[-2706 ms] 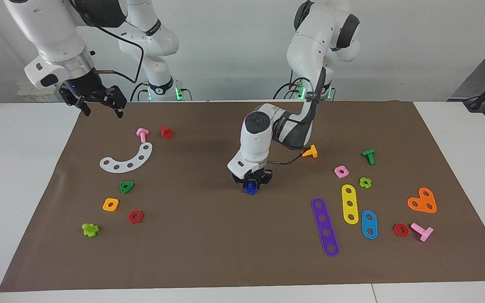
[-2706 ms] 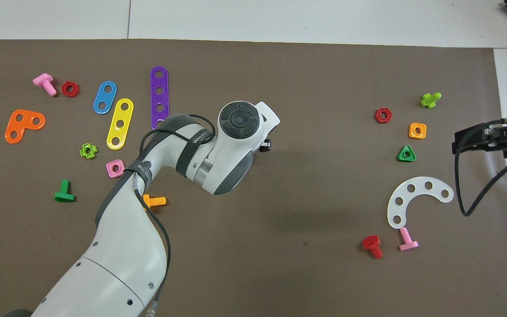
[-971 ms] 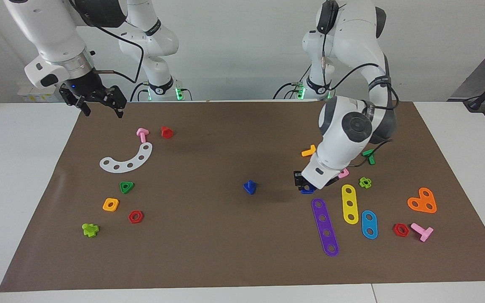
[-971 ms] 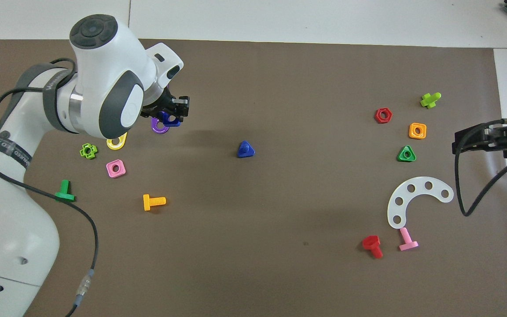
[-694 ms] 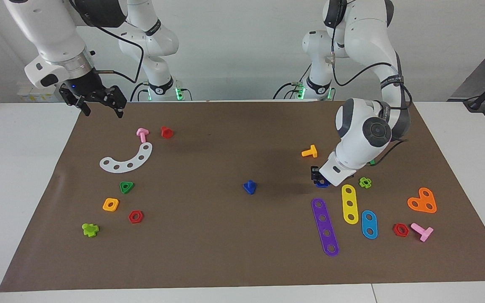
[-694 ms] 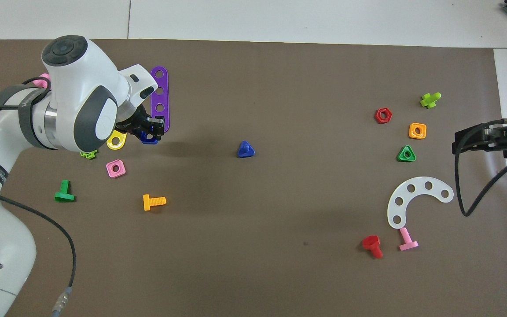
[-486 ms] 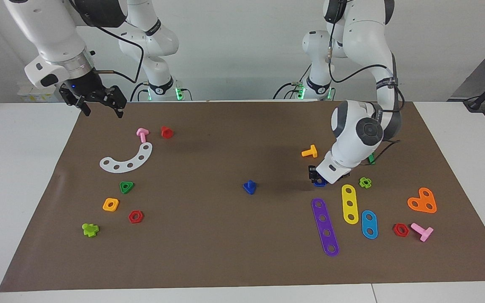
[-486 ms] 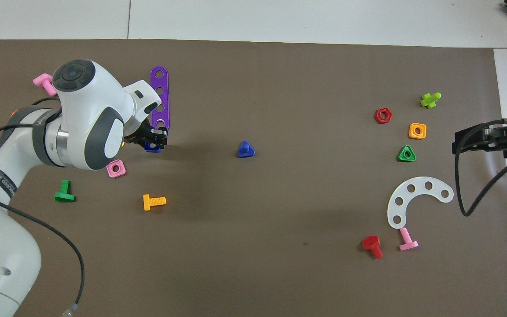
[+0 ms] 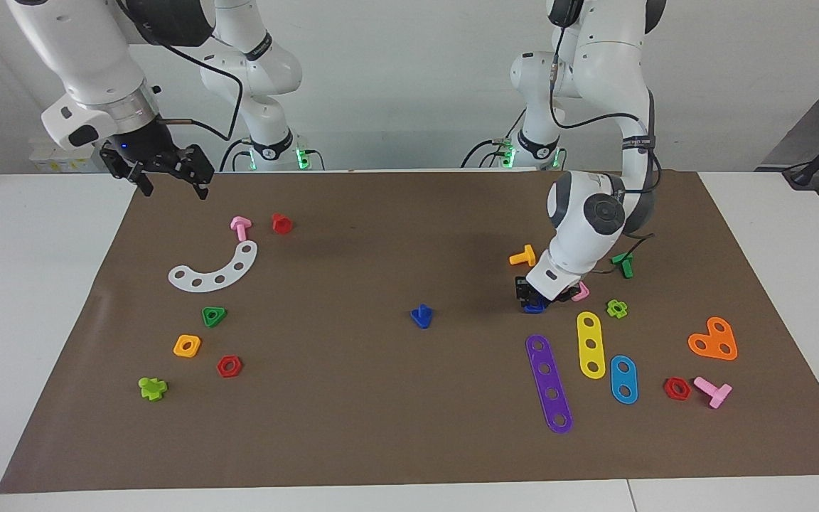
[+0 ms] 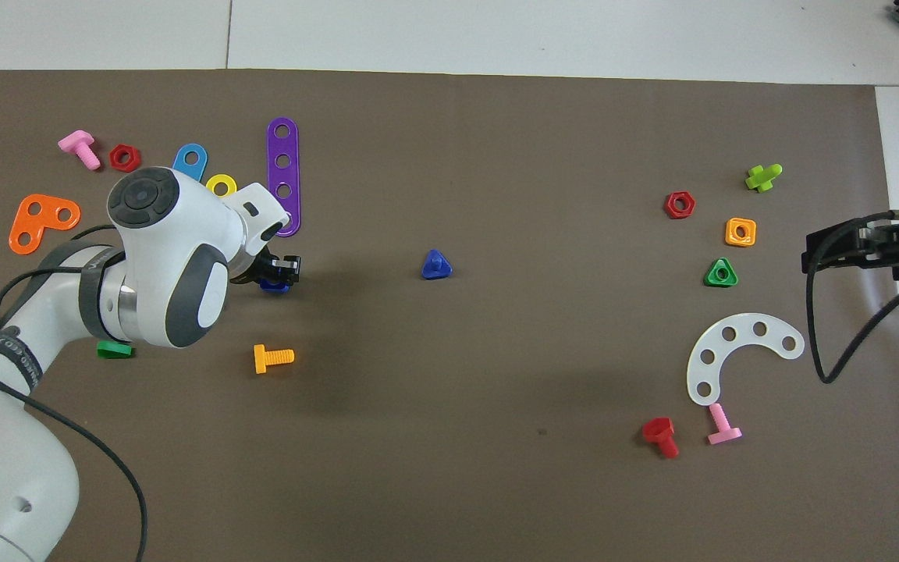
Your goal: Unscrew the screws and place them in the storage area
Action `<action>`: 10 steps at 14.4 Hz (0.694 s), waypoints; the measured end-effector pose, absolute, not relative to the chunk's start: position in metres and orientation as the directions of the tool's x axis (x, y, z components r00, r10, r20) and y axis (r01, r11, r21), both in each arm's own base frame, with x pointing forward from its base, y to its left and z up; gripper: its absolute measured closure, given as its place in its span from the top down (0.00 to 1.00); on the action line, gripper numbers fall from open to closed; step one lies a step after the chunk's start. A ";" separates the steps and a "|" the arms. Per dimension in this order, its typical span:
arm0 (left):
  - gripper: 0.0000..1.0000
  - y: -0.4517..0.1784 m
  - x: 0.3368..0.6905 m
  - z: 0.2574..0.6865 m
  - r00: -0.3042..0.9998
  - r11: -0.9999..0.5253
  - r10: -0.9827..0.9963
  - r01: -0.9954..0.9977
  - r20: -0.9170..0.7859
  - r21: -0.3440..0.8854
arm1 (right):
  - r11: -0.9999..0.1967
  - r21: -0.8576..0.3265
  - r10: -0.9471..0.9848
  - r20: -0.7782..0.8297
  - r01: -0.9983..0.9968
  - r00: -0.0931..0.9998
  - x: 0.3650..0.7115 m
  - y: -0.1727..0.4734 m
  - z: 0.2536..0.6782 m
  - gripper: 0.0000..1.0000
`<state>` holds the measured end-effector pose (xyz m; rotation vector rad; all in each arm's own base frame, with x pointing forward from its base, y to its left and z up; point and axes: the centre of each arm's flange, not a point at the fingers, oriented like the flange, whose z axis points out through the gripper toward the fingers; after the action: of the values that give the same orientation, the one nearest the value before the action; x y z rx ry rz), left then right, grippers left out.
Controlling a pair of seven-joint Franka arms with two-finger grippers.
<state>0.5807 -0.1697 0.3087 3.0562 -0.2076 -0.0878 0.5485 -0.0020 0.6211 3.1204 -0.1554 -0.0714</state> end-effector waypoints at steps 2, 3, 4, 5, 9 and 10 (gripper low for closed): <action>0.63 -0.171 0.580 0.310 0.989 -0.987 -0.140 -0.136 -0.050 0.081 | -0.995 0.019 -0.100 -0.045 -0.099 0.994 0.549 -0.002 0.621 1.00; 0.73 -0.171 0.580 0.310 0.989 -0.987 -0.140 -0.136 -0.049 0.081 | -0.995 0.019 -0.100 -0.045 -0.099 0.994 0.549 -0.002 0.621 1.00; 0.83 -0.171 0.580 0.310 0.989 -0.987 -0.140 -0.136 -0.050 0.081 | -0.995 0.019 -0.100 -0.045 -0.099 0.994 0.549 -0.002 0.621 1.00; 0.96 -0.171 0.580 0.310 0.989 -0.987 -0.140 -0.136 -0.049 0.081 | -0.995 0.019 -0.100 -0.045 -0.099 0.994 0.549 -0.002 0.621 1.00; 1.00 -0.166 0.594 0.337 0.992 -0.989 -0.126 -0.125 -0.005 0.084 | -0.995 0.019 -0.100 -0.045 -0.099 0.994 0.549 -0.002 0.621 1.00; 1.00 -0.156 0.602 0.351 0.994 -0.990 -0.111 -0.110 0.002 0.082 | -0.995 0.019 -0.100 -0.045 -0.099 0.994 0.549 -0.002 0.621 1.00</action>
<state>0.6019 -0.1564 0.3512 3.0546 -0.1696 -0.0035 0.5485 -0.0020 0.6211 3.1204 -0.1554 -0.0714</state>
